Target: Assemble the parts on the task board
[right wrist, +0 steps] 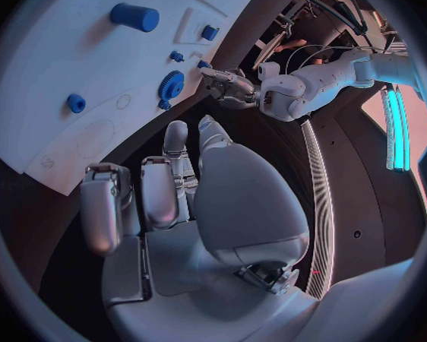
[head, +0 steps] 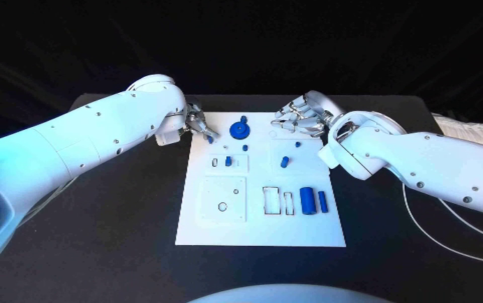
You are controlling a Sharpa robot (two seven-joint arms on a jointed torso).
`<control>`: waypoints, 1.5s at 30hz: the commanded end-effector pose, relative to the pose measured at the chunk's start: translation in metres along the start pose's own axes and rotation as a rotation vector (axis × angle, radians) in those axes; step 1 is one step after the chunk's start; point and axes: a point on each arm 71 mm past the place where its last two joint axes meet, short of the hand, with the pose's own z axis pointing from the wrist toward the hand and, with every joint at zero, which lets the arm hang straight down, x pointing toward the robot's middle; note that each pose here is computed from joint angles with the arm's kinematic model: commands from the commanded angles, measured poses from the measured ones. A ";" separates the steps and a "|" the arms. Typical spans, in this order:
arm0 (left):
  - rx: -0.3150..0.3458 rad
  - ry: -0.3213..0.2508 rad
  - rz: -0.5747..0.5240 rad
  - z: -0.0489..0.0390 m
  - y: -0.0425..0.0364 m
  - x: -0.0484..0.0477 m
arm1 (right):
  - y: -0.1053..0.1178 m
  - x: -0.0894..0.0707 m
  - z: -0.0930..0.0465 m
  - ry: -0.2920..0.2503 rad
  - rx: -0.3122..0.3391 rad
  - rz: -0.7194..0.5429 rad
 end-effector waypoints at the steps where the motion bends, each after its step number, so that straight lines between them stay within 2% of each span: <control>1: 0.007 0.004 -0.003 0.0001 -0.0022 0.0007 | 0.001 0.002 0.000 0.016 -0.004 -0.005; 13: 0.032 0.016 -0.016 -0.0004 -0.0037 0.0017 | 0.000 0.003 0.001 0.022 -0.002 -0.006; 23: 0.091 0.019 -0.055 -0.0075 -0.0054 0.0047 | 0.000 0.003 0.000 0.024 -0.001 -0.011; 28: 0.129 0.001 -0.074 -0.0148 -0.0047 0.0060 | -0.001 0.003 0.000 0.025 0.000 -0.011; 34: 0.190 -0.024 -0.073 -0.0310 -0.0037 0.0114 | -0.002 0.003 0.000 0.026 0.004 -0.008; 40: 0.232 -0.058 -0.039 -0.0430 -0.0007 0.0224 | -0.003 0.002 -0.001 0.025 0.006 -0.007; 45: 0.247 -0.082 -0.008 -0.0480 0.0035 0.0322 | -0.003 0.002 -0.001 0.026 0.006 -0.007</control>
